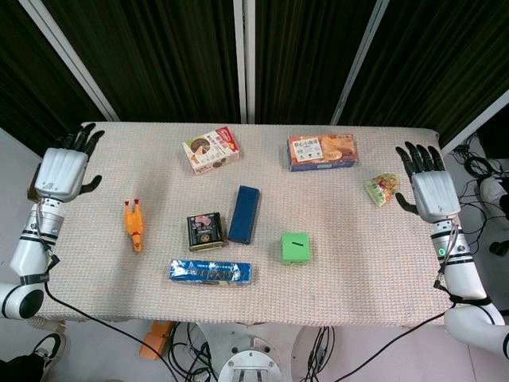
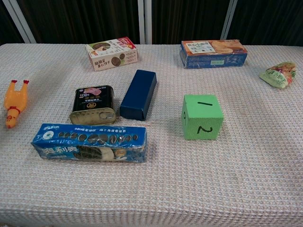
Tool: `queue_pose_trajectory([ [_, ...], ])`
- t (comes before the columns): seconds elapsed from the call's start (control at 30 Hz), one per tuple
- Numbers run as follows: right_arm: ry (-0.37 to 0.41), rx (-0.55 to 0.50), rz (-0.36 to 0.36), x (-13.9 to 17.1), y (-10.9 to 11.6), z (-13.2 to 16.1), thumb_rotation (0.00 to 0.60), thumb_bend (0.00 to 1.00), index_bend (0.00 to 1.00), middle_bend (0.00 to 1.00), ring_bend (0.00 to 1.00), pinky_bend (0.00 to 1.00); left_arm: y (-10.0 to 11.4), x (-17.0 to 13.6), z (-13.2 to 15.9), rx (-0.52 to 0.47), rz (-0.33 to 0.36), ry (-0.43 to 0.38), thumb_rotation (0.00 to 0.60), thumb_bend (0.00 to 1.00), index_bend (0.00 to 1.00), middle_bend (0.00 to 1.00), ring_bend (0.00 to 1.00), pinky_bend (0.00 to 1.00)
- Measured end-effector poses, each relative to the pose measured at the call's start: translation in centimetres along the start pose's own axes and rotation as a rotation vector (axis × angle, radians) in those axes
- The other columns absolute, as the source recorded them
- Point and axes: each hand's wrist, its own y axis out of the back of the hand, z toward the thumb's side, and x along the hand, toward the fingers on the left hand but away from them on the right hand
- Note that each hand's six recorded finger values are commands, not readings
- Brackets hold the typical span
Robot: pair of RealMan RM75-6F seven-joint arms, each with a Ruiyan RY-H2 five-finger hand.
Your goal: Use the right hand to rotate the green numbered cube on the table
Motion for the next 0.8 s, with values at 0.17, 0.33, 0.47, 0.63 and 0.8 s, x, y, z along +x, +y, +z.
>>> queue_pose_trajectory([
  [0.17, 0.004, -0.004, -0.001, 0.1, -0.1, 0.0, 0.6, 0.19, 0.0, 0.0, 0.0, 0.0, 0.0, -0.1, 0.1, -0.001, -0.002, -0.005, 0.6, 0.26, 0.1, 0.05, 0.07, 0.19],
  [0.33, 0.022, -0.007, -0.009, 0.4, 0.1, 0.4, 0.6, 0.19, 0.0, 0.0, 0.0, 0.0, -0.1, -0.5, 0.0, -0.01, -0.004, -0.005, 0.6, 0.21, 0.1, 0.06, 0.07, 0.19],
  [0.47, 0.037, -0.035, -0.01, 0.9, 0.4, 1.0, 0.6, 0.19, 0.0, 0.0, 0.0, 0.0, 0.0, -0.8, 0.3, -0.031, -0.001, -0.011, 0.596, 0.04, 0.1, 0.07, 0.07, 0.19],
  [0.63, 0.049, -0.1, 0.021, 2.0, 0.6, 1.7, 0.6, 0.18, 0.0, 0.0, 0.0, 0.0, 0.5, -1.8, 0.8, -0.035, 0.012, -0.029, 0.585, 0.04, 0.1, 0.07, 0.07, 0.19],
  [0.8, 0.048, -0.143, 0.148, 4.2, 0.1, 2.6, 0.6, 0.14, 0.0, 0.0, 0.0, 0.0, 0.9, -3.7, 1.4, -0.072, 0.002, -0.021, 0.579, 0.06, 0.1, 0.07, 0.07, 0.19],
])
